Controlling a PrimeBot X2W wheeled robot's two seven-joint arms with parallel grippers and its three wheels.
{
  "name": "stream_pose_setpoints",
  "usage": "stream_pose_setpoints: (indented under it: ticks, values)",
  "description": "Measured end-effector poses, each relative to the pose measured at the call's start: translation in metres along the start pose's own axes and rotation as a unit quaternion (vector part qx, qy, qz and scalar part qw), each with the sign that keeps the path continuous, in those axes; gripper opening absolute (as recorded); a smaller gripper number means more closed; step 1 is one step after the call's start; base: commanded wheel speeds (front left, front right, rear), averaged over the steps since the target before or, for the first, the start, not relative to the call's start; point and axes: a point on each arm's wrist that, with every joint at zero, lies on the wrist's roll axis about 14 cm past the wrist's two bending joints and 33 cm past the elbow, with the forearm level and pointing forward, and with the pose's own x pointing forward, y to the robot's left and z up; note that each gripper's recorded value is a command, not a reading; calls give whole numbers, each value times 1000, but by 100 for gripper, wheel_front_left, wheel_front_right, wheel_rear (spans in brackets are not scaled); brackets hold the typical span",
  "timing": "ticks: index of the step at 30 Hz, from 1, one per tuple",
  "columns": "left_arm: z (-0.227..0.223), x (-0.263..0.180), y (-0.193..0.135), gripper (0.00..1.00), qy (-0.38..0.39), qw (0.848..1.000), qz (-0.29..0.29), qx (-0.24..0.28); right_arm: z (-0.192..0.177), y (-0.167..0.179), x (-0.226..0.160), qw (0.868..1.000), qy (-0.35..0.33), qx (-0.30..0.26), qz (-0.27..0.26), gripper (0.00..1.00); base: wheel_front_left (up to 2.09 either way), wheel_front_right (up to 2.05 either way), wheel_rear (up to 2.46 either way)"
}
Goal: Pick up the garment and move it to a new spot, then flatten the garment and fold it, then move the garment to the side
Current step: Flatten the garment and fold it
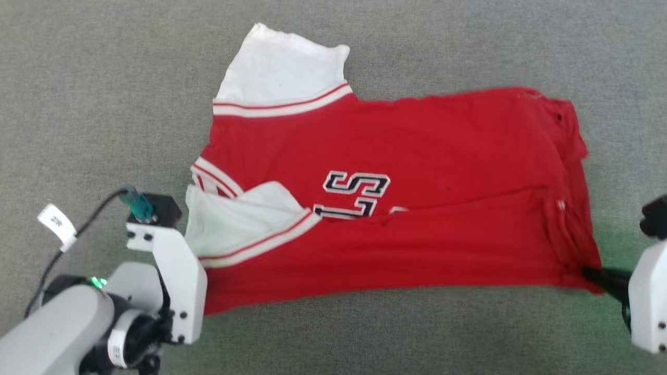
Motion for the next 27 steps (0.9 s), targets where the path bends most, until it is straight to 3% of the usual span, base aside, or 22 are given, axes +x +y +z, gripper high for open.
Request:
stream_pose_setpoints:
  ticks: [4, 5, 6, 8, 9, 10, 11, 12, 13, 15, 21, 27]
  values:
    - [-15, 8, -2, 0, 21, 1000, -2, -5, -19, 3, 5, 1000, 19, 23, 3, 0, 0, 0, 0]
    - [-16, 11, -2, 6, 23, 1000, -1, -8, -22, 4, 7, 999, 23, 26, 3, 0, 0, 0, 0]
    - [-17, 14, -2, 21, 25, 1000, -4, -10, -24, 4, 9, 999, 23, 29, 4, 0, 0, 0, 0]
    - [-17, 20, -2, 92, 26, 1000, -6, -9, -27, 5, 14, 999, 23, 37, 5, 0, 0, 0, 0]
    - [-18, 22, -1, 100, 27, 1000, -7, -8, -27, 5, 16, 999, 23, 37, 4, 7, 0, 0, 0]
    - [-18, 23, -1, 100, 29, 1000, -7, -7, -28, 4, 19, 999, 22, 42, 4, 33, 0, 0, 0]
    - [-16, 24, -1, 100, 27, 1000, -9, -5, -28, 4, 21, 999, 18, 46, 5, 45, 0, 0, 0]
    - [-11, 24, 0, 100, 22, 1000, -10, -5, -28, 5, 24, 999, 17, 47, 5, 64, 0, 0, 0]
    - [-9, 24, 0, 100, 18, 1000, -10, -5, -28, 4, 25, 999, 16, 48, 5, 95, 0, 0, 0]
    - [-4, 22, 3, 100, 11, 1000, -7, -2, -26, 5, 26, 999, 10, 50, 6, 100, 0, 0, 0]
    - [26, -4, 23, 100, -40, 999, 26, 10, -7, 5, 14, 998, -39, 39, 3, 100, 0, 0, 0]
    - [67, -35, 29, 100, -91, 994, 47, 34, 25, -4, -15, 989, -142, 31, -21, 100, 0, 0, 0]
